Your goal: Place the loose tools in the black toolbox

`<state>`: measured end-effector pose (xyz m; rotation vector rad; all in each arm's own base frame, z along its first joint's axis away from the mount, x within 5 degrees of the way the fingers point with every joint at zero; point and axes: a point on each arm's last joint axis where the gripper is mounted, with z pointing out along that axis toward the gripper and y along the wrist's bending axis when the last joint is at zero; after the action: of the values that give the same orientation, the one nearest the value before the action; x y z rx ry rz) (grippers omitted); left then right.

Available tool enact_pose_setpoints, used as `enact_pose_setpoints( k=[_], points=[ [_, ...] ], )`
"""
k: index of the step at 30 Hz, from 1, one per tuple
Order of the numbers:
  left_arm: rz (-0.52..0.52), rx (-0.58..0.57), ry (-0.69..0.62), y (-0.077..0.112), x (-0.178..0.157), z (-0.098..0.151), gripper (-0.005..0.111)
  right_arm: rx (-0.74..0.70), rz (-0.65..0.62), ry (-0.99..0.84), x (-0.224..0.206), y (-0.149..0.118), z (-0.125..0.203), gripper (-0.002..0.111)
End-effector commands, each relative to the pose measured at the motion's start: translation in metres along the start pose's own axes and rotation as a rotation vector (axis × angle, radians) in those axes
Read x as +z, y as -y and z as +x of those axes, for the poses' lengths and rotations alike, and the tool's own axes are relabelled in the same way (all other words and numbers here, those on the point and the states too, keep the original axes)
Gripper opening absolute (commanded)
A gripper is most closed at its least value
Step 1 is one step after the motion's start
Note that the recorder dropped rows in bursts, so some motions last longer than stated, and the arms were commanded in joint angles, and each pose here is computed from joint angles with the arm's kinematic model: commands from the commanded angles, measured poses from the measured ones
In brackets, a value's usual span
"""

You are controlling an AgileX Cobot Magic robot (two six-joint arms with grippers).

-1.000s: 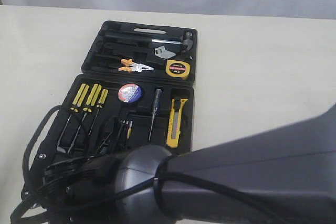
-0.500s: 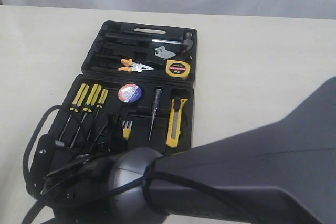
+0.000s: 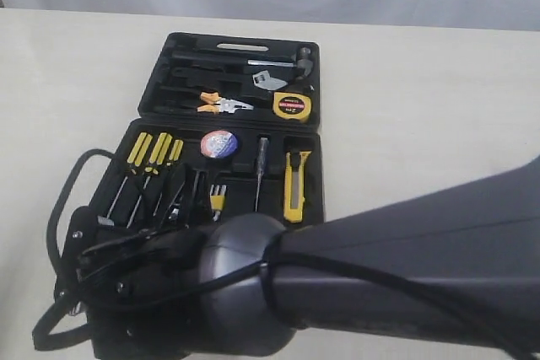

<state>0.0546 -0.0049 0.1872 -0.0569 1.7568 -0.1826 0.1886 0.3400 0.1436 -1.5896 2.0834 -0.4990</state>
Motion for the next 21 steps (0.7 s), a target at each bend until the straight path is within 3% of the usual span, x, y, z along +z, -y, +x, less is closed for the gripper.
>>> enact_pose_setpoints(
  k=[1, 6, 16, 21],
  points=[
    [0.005, 0.006, 0.001, 0.0, 0.0, -0.002, 0.0, 0.003, -0.034, -0.041, -0.034, 0.021, 0.011, -0.001],
    [0.005, 0.006, 0.001, 0.0, 0.0, -0.002, 0.0, -0.028, -0.075, -0.059, -0.068, 0.037, 0.023, -0.001],
    [0.005, 0.006, 0.001, 0.0, 0.0, -0.002, 0.0, -0.083, -0.025, -0.063, -0.134, 0.078, 0.051, -0.001],
    [0.005, 0.006, 0.001, 0.0, 0.0, -0.002, 0.0, -0.086, -0.001, 0.04, -0.162, 0.097, 0.043, -0.001]
  ],
)
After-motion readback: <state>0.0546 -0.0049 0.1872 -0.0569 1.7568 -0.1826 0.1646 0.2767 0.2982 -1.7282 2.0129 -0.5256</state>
